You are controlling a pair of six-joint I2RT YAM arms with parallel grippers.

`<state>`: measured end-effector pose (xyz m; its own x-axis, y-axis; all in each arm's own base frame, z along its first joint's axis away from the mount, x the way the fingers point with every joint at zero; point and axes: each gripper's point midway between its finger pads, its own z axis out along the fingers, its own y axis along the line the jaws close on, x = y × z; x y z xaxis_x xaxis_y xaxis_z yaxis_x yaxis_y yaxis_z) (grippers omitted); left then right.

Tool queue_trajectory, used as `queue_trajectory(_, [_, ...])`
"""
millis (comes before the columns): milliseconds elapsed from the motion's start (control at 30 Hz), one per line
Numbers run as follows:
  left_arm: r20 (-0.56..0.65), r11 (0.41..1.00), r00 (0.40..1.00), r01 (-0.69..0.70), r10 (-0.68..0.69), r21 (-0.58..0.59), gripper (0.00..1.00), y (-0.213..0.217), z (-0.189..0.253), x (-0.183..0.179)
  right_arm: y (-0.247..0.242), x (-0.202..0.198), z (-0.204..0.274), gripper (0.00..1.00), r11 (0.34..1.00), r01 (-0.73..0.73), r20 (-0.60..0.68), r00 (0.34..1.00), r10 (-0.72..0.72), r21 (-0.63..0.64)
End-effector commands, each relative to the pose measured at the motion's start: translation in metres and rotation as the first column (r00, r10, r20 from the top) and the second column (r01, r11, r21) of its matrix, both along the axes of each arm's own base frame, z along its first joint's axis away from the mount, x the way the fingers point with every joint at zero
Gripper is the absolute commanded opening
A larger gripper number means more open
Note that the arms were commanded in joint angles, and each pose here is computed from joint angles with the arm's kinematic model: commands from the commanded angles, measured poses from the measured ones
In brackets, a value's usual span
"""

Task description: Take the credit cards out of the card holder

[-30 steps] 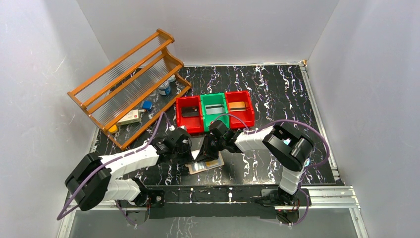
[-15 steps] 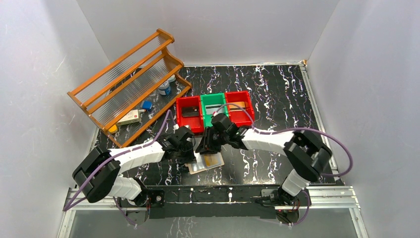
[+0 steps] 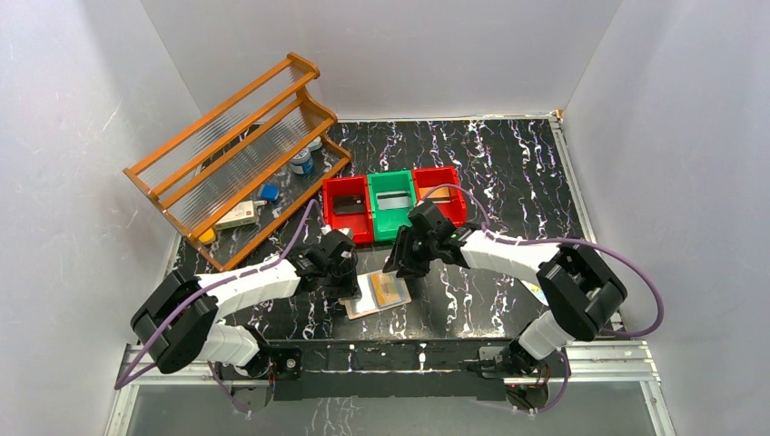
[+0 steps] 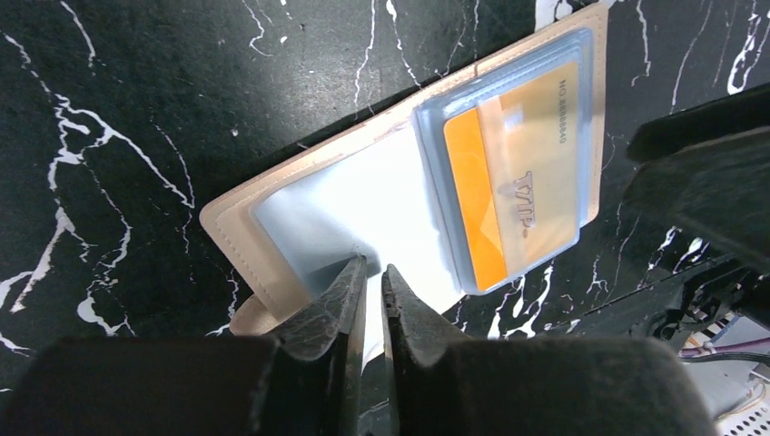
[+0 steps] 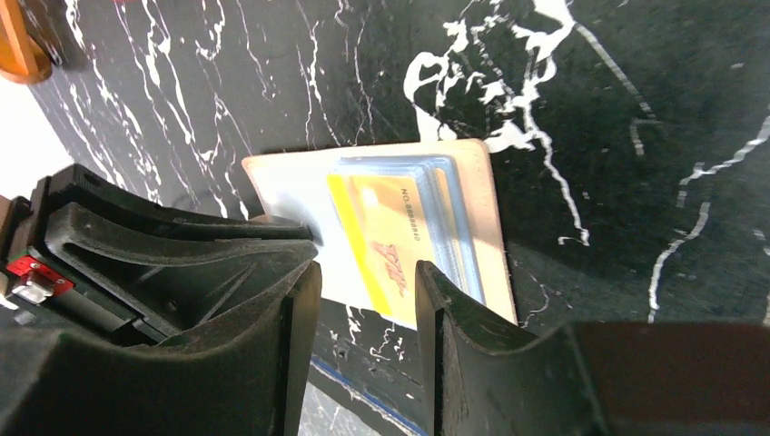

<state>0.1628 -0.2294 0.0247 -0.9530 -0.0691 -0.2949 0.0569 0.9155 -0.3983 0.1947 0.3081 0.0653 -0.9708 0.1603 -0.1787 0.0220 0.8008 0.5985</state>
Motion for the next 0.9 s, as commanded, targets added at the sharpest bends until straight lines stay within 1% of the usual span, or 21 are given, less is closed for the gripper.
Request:
queue_trajectory(0, [0.044,0.996,0.999,0.033,-0.030,-0.079,0.13,-0.014,0.022,0.006,0.014,-0.012,-0.002,0.51,0.995,-0.071,-0.045,0.996,0.074,0.076])
queue_trajectory(100, [0.052,0.993,0.998,0.048,-0.043,-0.105,0.17,-0.019,0.027,0.006,0.016,-0.017,-0.009,0.51,0.993,-0.078,-0.075,0.994,0.085,0.091])
queue_trajectory(233, [0.058,0.987,0.996,0.069,-0.062,-0.142,0.22,-0.025,0.029,0.005,0.011,-0.025,-0.023,0.51,0.995,-0.073,-0.120,0.989,0.080,0.065])
queue_trajectory(533, [0.044,0.974,0.995,0.101,-0.094,-0.201,0.25,-0.038,0.029,0.003,0.001,-0.039,-0.038,0.48,0.998,-0.049,-0.159,0.986,0.055,0.042])
queue_trajectory(800, [-0.022,0.992,1.000,0.011,-0.014,-0.122,0.25,-0.020,0.007,-0.004,-0.004,-0.045,-0.044,0.46,0.999,-0.027,-0.178,0.984,0.032,0.030])
queue_trajectory(867, [-0.034,0.994,0.999,-0.006,0.003,-0.106,0.27,-0.016,0.003,-0.005,-0.005,-0.046,-0.045,0.46,0.999,-0.023,-0.181,0.983,0.028,0.029])
